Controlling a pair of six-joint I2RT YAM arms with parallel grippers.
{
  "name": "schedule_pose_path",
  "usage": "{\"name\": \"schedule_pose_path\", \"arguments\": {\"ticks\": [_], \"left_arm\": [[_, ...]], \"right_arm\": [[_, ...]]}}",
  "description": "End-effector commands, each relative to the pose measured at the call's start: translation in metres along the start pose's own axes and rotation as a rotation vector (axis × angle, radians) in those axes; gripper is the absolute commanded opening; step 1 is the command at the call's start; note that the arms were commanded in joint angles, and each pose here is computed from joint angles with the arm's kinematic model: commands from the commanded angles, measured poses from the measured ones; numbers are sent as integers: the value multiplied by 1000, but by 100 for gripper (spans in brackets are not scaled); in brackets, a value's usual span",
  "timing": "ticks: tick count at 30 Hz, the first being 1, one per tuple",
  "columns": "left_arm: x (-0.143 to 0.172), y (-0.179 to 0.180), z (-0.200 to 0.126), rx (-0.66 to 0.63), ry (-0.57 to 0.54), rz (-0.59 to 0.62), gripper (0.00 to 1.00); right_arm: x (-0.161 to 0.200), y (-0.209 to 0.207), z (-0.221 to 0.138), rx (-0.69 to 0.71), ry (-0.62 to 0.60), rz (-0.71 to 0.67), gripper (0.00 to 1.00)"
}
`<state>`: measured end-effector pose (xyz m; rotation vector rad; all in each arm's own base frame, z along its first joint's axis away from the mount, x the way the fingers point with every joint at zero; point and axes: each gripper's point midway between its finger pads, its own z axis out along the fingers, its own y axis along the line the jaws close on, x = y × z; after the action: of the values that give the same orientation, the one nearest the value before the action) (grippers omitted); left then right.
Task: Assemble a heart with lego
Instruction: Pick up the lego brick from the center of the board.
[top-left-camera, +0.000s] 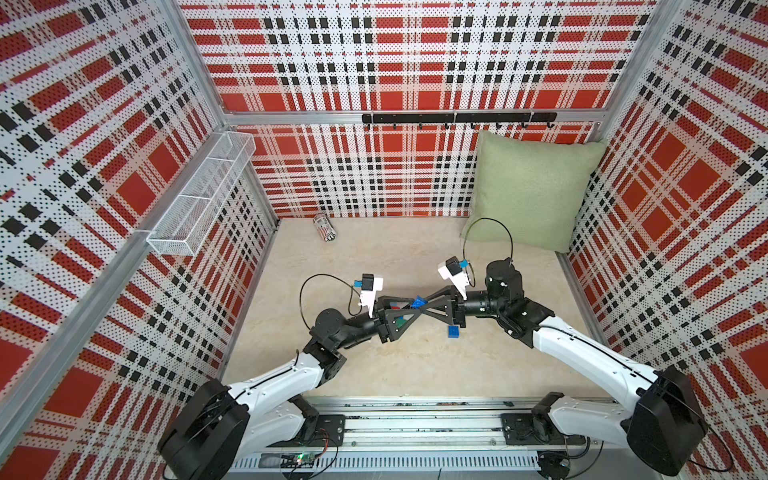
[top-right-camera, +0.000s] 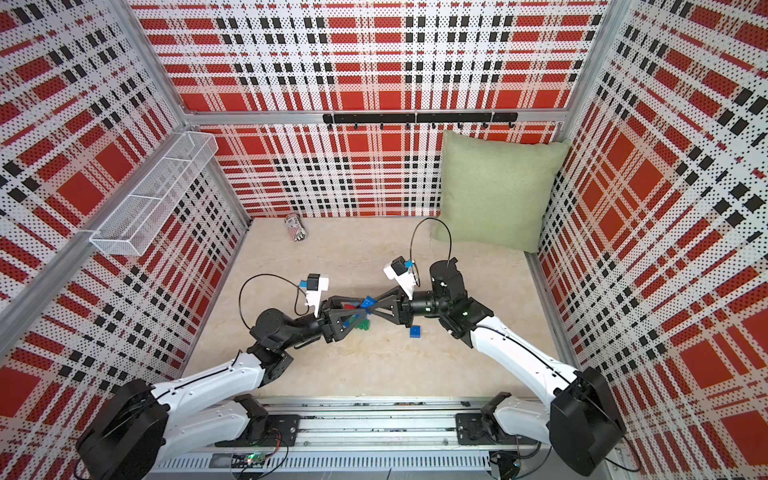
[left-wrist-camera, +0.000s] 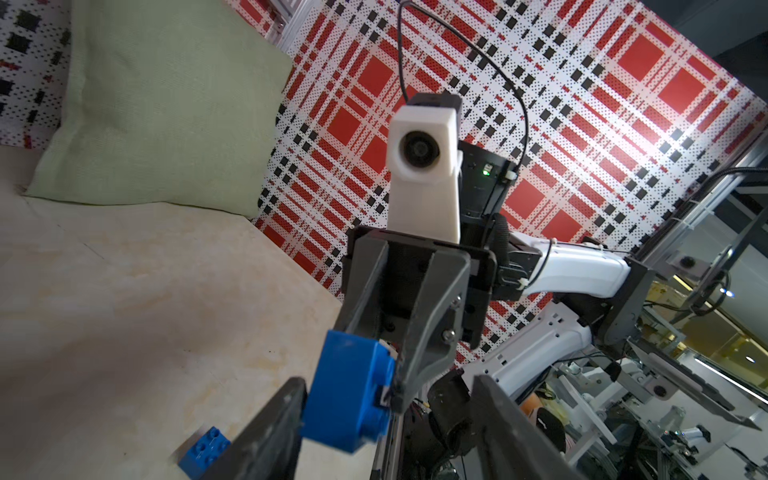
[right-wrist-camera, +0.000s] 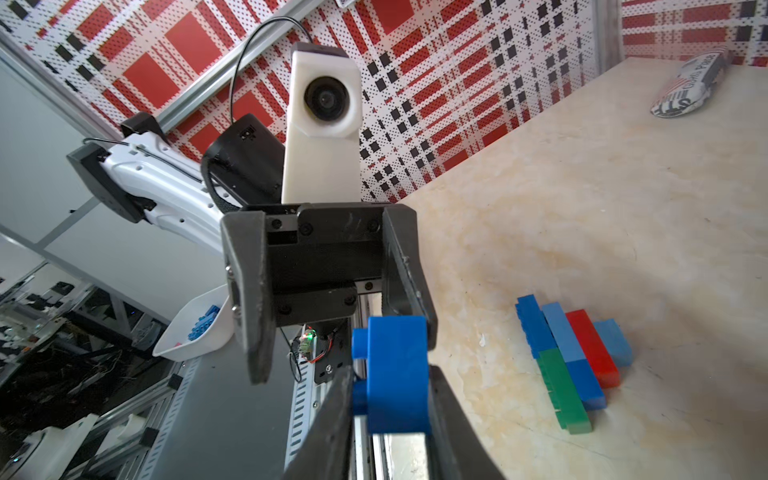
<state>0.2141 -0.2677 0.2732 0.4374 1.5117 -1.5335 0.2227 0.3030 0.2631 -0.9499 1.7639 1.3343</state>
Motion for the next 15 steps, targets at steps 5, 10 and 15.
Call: {"name": "schedule_pose_path", "arguments": {"ticks": [5,10,15], "left_arm": [[-21,77,-55,-365,-164,-133,70],[2,157,-109,-783,-147,-229,71],[19,191,-133,-940,-130,-259,70]], "right_arm": [[36,-71,0,447,167,-46,25],[76,-77,40,599,333,-169,26],[112,-77,81,667,450,-284,26]]}}
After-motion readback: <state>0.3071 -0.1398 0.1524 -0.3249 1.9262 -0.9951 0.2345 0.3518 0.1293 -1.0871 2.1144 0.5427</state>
